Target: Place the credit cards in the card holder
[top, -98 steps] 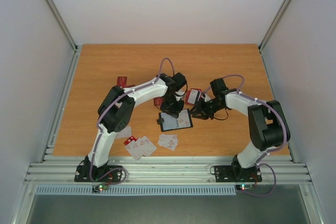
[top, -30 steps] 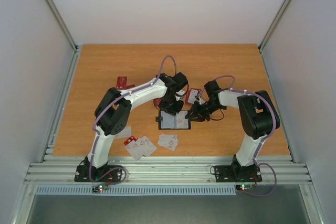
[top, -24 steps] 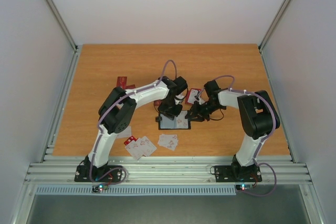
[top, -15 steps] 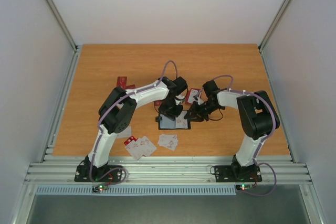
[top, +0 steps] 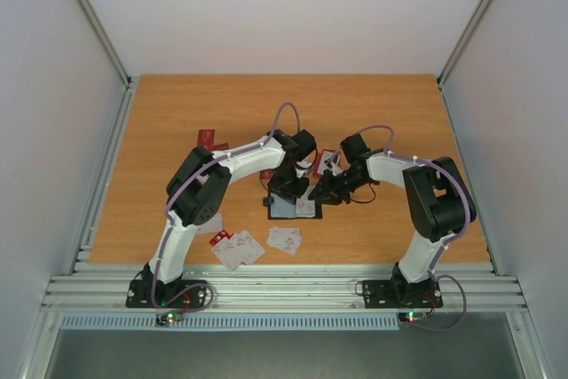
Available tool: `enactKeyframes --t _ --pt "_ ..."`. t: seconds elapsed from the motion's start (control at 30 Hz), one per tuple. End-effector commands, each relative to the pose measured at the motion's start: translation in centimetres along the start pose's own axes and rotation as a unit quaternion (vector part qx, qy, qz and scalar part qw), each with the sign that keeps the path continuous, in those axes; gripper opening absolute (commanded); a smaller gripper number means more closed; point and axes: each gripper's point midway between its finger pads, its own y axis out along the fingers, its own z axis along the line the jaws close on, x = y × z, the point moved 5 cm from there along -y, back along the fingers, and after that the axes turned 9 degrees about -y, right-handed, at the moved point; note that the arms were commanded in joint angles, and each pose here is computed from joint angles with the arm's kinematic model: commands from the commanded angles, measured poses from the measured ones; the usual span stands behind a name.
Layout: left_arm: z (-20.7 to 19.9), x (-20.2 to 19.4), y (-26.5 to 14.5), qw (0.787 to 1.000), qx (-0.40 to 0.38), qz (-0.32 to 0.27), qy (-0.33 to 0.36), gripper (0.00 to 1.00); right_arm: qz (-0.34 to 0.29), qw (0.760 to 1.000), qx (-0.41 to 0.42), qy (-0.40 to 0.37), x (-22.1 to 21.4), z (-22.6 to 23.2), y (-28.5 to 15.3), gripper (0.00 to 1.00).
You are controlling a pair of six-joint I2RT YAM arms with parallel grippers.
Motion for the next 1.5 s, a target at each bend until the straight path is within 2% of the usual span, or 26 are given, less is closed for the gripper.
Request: enactKeyframes --t 0.0,0.63,0.9,1.07,1.2,1.37,1.47 --pt "1.3 -0.5 2.1 0.999 0.021 0.024 0.000 0.00 -0.005 1.000 0.020 -0.021 0.3 2.1 -0.6 0.21" --pt "1.2 0.1 -0.3 1.000 -0.013 0.001 -0.021 0.00 0.014 0.997 -0.057 -0.053 -0.7 4.1 -1.5 0.23" --pt "1.8 0.4 -4.0 0.997 -0.040 -0.034 -0.047 0.01 0.013 0.998 -0.027 -0.060 -0.7 5.2 -1.3 0.25" --pt "3.3 -0.1 -7.3 0.993 -0.061 -0.067 -0.075 0.02 0.015 0.998 -0.017 -0.052 -0.3 6.1 -0.3 0.25" --pt "6.1 -1.1 -9.0 0.989 -0.055 -0.089 -0.107 0.03 0.016 0.998 -0.019 -0.060 -0.1 7.0 0.0 0.25" --pt "9.4 -2.8 -7.5 0.987 -0.046 -0.073 -0.133 0.03 0.013 0.998 -0.016 -0.051 0.2 6.9 0.5 0.27" --pt "9.8 -3.5 -7.1 0.987 -0.057 -0.072 -0.131 0.03 0.019 0.998 -0.016 -0.054 0.9 7.4 1.5 0.27"
